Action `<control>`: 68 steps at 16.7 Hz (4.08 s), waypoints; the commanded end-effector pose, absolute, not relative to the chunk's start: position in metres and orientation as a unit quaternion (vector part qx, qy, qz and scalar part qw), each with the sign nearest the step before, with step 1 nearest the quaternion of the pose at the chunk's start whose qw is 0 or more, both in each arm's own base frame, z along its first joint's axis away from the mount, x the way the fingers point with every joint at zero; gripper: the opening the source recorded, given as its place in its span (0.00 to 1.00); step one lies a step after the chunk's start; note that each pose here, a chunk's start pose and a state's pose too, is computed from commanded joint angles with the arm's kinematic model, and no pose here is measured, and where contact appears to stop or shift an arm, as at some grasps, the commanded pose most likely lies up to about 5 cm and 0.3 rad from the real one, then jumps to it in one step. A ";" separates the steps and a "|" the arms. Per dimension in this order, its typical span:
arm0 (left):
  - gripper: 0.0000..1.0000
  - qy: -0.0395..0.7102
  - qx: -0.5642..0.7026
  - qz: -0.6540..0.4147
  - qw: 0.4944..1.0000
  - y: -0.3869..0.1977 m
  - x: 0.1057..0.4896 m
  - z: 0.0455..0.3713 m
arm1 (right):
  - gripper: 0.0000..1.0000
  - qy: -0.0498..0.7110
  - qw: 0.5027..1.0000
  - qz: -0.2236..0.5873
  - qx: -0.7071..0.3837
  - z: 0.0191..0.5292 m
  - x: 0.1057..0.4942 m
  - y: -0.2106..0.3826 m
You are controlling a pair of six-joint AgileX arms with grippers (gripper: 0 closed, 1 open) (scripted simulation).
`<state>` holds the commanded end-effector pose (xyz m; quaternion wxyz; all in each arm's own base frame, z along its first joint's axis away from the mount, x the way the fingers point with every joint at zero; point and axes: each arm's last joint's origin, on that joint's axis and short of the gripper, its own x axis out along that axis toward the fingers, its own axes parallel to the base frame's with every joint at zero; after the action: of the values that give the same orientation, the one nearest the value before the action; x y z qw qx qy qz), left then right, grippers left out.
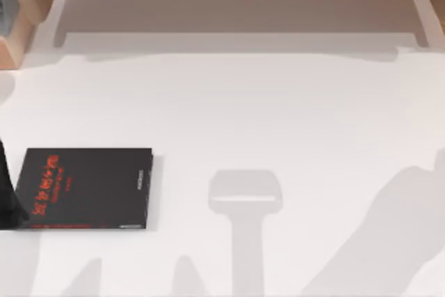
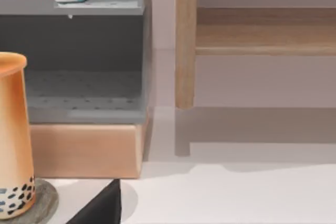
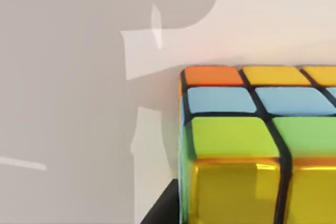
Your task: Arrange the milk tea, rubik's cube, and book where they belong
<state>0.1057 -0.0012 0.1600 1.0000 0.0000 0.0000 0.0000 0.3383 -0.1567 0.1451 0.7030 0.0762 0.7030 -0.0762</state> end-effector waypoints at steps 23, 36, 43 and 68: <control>1.00 0.000 0.000 0.000 1.000 -0.001 0.106 0.160 | 0.00 0.685 0.721 -0.089 0.058 0.184 0.345 -0.146; 1.00 0.000 0.000 0.000 1.000 -0.001 0.106 0.160 | 0.00 0.083 0.996 -0.010 -0.012 0.383 0.353 0.092; 1.00 0.000 0.000 0.000 1.000 -0.001 0.106 0.160 | 0.00 -0.001 1.000 -0.004 0.000 0.396 0.358 0.094; 1.00 0.000 0.000 0.000 1.000 -0.001 0.106 0.160 | 0.08 -0.001 1.000 -0.004 0.000 0.396 0.458 0.094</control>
<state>0.1057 -0.0012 0.1600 1.0000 0.0000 0.0000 0.0000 0.4580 0.0942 0.3962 1.0000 -0.0001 -0.0009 -0.0039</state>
